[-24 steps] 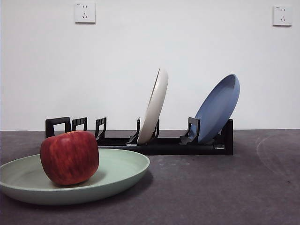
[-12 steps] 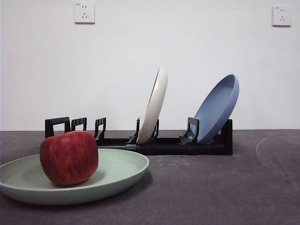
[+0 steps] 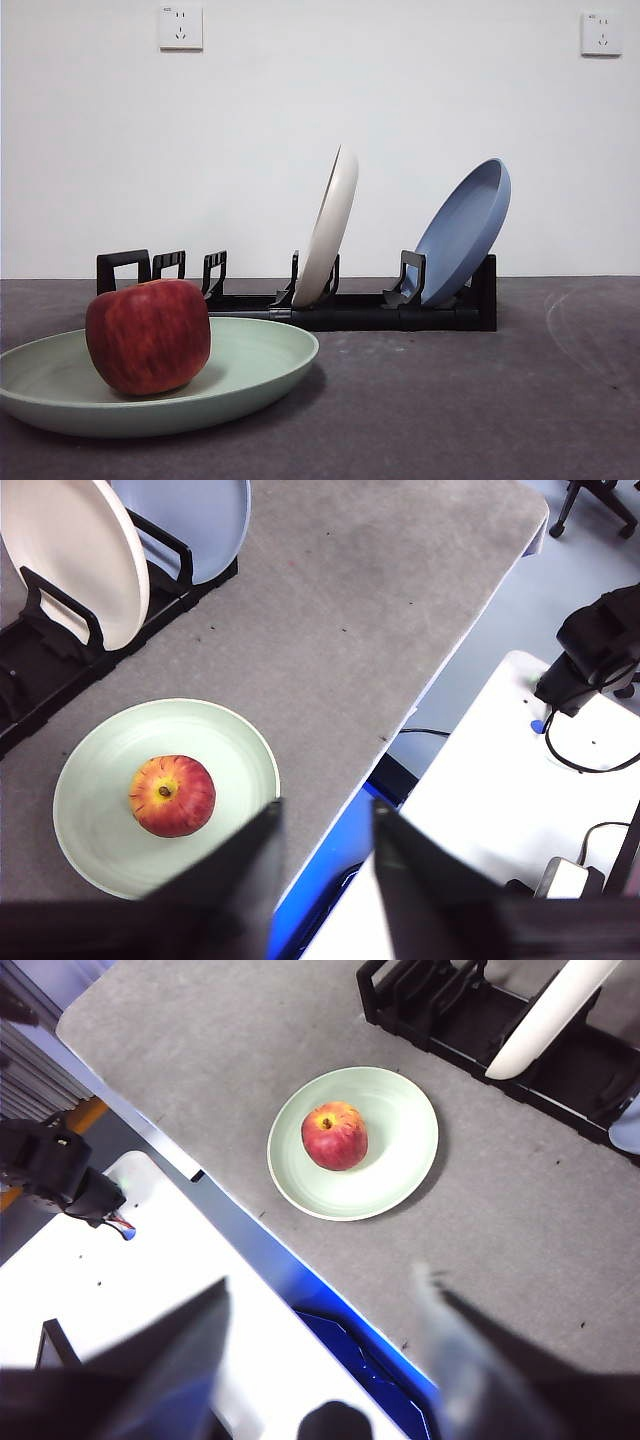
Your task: Take the green plate from the plate rack,put the plate on the table,take the apple from the table,put the apple in the plate
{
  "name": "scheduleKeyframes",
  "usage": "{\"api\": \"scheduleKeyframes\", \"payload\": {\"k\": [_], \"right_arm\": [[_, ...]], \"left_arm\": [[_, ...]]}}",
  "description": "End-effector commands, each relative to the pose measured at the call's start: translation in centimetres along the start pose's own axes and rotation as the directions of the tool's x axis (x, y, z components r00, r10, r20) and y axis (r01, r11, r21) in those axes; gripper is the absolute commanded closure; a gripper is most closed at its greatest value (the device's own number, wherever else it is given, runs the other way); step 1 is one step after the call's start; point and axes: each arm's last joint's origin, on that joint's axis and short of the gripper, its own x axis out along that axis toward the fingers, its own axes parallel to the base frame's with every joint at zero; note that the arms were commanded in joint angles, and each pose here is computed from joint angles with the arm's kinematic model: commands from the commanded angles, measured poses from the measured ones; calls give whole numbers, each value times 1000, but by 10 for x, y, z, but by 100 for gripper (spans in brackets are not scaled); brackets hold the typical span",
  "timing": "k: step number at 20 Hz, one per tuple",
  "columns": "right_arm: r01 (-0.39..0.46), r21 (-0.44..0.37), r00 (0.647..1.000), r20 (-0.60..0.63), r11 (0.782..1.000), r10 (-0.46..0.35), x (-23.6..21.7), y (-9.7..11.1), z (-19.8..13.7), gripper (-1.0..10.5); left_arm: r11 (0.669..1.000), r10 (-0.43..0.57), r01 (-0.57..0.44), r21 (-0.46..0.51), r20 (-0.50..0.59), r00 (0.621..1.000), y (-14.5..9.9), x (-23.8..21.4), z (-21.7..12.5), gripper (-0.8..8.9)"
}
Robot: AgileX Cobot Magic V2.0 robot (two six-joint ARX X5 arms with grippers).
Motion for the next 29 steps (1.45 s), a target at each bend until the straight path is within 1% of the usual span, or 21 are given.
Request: {"api": "scheduleKeyframes", "payload": {"k": [1,5,8,12,16,20,21,22,24,26,27,28,29], "right_arm": [[4,-12,1000,-17,1000,-4,-2,-1,-4,957],[7,-12,1000,-16,1000,-7,-2,-1,-4,956],[44,-11,999,-7,999,-44,-2,-2,-3,947],[55,-12,998,-12,998,-55,0,-2,-2,947],[115,-12,993,2,993,-115,0,-4,-1,947],[155,-12,988,10,988,-154,0,-5,-1,947],[169,-12,986,14,986,-168,0,-5,-1,947],[184,-12,983,17,983,-184,0,-6,-1,947],[201,-11,979,21,979,-201,0,-6,-1,947],[201,-11,979,21,979,-201,0,-6,-1,947],[201,-11,979,21,979,-201,0,-6,-1,947],[202,-11,979,21,979,-201,0,-6,-1,947],[201,-11,979,21,979,-201,0,-6,-1,947]], "left_arm": [[1000,-2,2,14,9,1000,0,0,0,822],[1000,5,-5,14,10,1000,0,0,0,821],[1000,5,-6,13,9,1000,0,0,1,817],[1000,7,-7,13,-1,1000,0,3,2,817],[1000,10,-10,13,-22,1000,0,9,5,817],[1000,15,-14,12,-58,998,0,20,10,817],[1000,19,-18,9,-55,998,0,20,10,817],[999,27,-28,-16,-50,998,2,19,10,817],[995,71,-72,-72,-11,997,8,13,10,817],[982,152,-144,-119,59,987,19,5,12,817],[968,214,-194,-157,126,969,25,0,15,817],[949,286,-246,-199,204,936,31,-6,19,817],[926,354,-291,-239,289,890,36,-12,23,817]]}}
